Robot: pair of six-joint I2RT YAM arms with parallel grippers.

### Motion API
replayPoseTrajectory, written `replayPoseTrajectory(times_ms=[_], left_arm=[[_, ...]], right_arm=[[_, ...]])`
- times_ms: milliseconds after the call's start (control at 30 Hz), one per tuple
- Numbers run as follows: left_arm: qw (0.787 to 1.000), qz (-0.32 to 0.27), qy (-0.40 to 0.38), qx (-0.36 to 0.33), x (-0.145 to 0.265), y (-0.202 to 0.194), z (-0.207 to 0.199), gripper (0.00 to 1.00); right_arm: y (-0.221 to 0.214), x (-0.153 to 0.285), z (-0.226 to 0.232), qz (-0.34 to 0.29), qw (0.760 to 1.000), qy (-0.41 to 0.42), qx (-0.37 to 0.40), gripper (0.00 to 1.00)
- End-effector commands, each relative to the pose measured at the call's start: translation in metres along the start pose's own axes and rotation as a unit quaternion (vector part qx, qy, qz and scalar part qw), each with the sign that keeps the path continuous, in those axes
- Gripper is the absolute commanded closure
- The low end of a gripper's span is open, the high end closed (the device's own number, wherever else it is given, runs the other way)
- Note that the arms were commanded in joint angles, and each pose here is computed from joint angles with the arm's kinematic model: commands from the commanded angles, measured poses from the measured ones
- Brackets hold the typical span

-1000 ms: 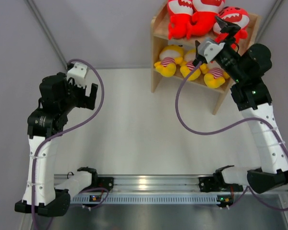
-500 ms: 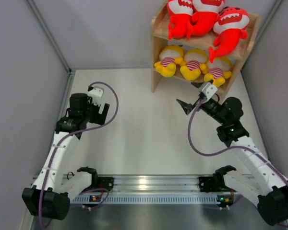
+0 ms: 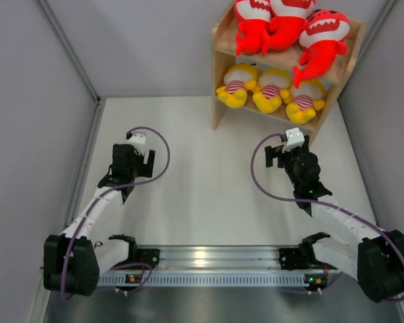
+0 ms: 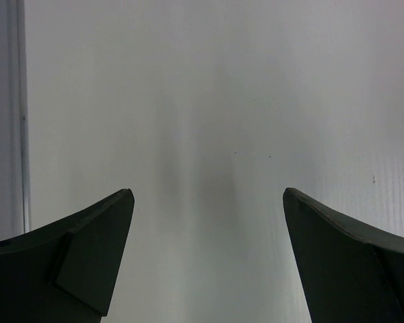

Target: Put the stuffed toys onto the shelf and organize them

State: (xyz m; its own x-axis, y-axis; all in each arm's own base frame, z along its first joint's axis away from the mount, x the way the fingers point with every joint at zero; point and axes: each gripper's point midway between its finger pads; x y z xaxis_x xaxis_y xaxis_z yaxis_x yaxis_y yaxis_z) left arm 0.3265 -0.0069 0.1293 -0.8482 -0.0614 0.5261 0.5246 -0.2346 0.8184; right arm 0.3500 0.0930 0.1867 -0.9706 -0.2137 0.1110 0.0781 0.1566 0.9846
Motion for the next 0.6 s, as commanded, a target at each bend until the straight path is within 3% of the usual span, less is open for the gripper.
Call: replayPoseTrajectory(times_ms=[0, 200, 567], left_arm=[[0.998, -0.056, 0.003, 0.029, -0.016, 0.022, -0.003, 0.01], [0.999, -0.025, -0.008, 0.027, -0.032, 0.005, -0.011, 0.01], [0.998, -0.036, -0.037, 0.035, -0.031, 0.005, -0.022, 0.01]], right_arm=[[-0.005, -0.002, -0.018, -0.018, 0.998, -0.054, -0.022, 0.0], [-0.027, 0.0, -0.032, -0.003, 0.996, -0.082, -0.045, 0.0], [-0.035, -0.002, -0.042, 0.003, 0.994, -0.095, -0.046, 0.0]])
Point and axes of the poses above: each gripper's point midway between its finger pads, its own x axis back along the fingers, its own z axis along the line the jaws close on, y = z × x, and after that the axes turned 1 degree about -x, right-handed
